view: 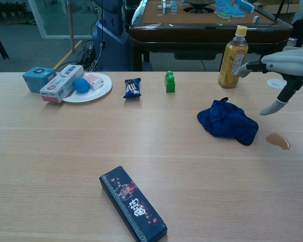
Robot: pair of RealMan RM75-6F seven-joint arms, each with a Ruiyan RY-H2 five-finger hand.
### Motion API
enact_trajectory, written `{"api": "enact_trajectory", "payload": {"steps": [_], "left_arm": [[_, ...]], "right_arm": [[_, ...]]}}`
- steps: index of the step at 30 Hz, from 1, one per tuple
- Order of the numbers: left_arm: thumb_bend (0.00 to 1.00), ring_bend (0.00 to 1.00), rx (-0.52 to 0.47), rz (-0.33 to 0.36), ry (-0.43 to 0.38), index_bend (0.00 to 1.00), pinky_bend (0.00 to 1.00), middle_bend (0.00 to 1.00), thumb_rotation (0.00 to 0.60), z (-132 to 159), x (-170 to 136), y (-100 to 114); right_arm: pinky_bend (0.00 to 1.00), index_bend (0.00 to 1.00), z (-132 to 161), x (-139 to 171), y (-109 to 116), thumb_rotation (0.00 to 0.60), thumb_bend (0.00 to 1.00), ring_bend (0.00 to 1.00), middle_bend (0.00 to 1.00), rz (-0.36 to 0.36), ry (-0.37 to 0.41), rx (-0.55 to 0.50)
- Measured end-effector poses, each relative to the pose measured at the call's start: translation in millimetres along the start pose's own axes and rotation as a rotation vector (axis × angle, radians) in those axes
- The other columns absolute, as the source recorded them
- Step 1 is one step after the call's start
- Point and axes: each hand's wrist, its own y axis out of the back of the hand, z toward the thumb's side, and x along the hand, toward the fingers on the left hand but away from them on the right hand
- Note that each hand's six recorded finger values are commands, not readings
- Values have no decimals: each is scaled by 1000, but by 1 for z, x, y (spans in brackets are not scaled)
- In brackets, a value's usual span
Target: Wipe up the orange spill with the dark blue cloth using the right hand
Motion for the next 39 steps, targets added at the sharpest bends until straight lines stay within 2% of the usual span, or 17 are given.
{"api": "enact_trajectory", "payload": {"steps": [6,22,24,26,28,32,35,39], "left_arm": [[335,41,4,3,5,212,0,1,600,0,0,2],[335,41,16,-3,28,212,0,1,600,-3,-1,1],[335,41,17,-4,31,212,0,1,600,-4,-1,1],[335,41,19,-4,36,212,0,1,600,-5,-2,1],[335,41,20,-4,39,212,0,1,600,-6,-2,1],[335,41,23,-4,46,212,0,1,600,-8,-3,1],[335,41,25,-5,49,212,0,1,600,-9,-4,0],[335,41,25,-9,49,212,0,1,600,-9,-4,0]], "right_arm": [[163,163,8,-29,-11,600,168,113,163,45,-14,41],[163,163,21,-74,-40,600,170,103,163,126,-50,80],[163,163,23,-78,-45,600,206,103,164,137,-51,89],[177,181,25,-81,-49,600,307,122,195,144,-53,97],[239,260,25,-85,-53,600,393,179,253,146,-57,105],[471,491,23,-88,-57,600,538,355,384,139,-66,109],[598,589,23,-89,-58,600,577,449,454,123,-64,91],[658,633,17,-84,-54,600,577,496,488,94,-61,45]]}}
